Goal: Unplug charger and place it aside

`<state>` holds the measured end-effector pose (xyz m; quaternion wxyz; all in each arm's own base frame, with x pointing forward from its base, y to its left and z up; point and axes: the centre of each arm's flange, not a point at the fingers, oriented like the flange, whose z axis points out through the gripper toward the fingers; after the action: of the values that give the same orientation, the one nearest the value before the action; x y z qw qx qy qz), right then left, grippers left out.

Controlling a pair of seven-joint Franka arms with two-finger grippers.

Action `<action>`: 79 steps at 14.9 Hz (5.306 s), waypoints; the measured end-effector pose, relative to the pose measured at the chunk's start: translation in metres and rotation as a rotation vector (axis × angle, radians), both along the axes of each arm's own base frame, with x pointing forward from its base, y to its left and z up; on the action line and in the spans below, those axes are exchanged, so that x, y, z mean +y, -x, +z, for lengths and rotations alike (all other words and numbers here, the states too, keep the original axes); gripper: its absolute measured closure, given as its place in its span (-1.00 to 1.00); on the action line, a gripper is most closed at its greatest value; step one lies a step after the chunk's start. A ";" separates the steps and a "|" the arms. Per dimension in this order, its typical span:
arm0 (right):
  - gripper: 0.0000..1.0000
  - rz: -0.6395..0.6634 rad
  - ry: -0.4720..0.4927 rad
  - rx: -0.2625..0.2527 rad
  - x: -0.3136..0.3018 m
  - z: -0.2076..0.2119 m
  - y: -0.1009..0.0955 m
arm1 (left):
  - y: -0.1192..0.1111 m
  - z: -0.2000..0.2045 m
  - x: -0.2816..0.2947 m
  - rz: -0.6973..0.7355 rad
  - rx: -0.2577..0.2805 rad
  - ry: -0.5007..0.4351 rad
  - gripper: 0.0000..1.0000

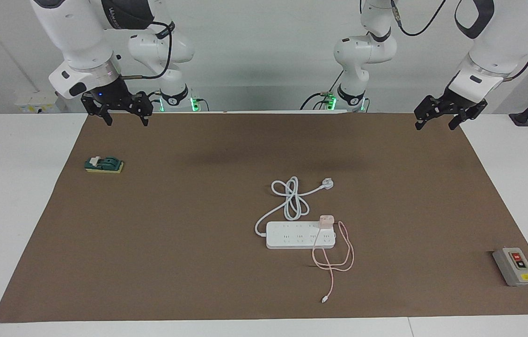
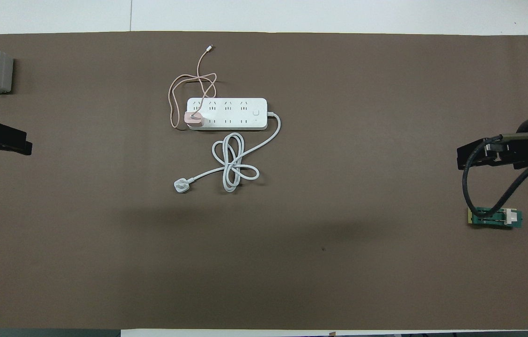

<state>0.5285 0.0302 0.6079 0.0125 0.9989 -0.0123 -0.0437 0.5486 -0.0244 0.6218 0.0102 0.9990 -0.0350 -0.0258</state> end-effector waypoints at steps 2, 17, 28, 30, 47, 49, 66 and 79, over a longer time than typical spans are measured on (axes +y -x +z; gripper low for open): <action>-1.00 0.000 0.000 0.000 0.000 0.000 0.000 | 0.000 0.000 0.000 0.000 0.000 0.000 -1.00; -1.00 -0.014 0.000 0.002 -0.007 0.000 0.000 | -0.015 -0.026 -0.006 0.621 0.006 0.063 -1.00; -1.00 -0.494 -0.162 0.015 0.092 -0.045 -0.018 | -0.091 -0.152 -0.123 1.446 0.092 0.037 -1.00; -1.00 -0.682 -0.241 0.059 0.133 -0.078 -0.036 | -0.104 -0.175 -0.143 1.528 0.089 0.007 -1.00; -1.00 -1.468 -0.470 0.452 0.297 -0.309 -0.173 | -0.119 -0.281 -0.233 1.603 -0.005 0.064 -1.00; -1.00 -1.454 -0.473 0.451 0.298 -0.322 -0.178 | -0.116 -0.281 -0.232 1.594 0.002 0.014 -1.00; -0.96 -1.378 -0.477 0.419 0.295 -0.354 -0.184 | -0.100 -0.291 -0.257 1.530 -0.037 -0.009 0.43; -0.90 -1.382 -0.478 0.413 0.295 -0.354 -0.185 | -0.101 -0.254 -0.246 1.508 -0.052 -0.011 0.43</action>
<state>0.7132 0.3251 0.2543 -0.2326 0.7110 -0.6228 -0.2293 0.6494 -0.2701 0.3678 0.0193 0.7524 0.6583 0.0117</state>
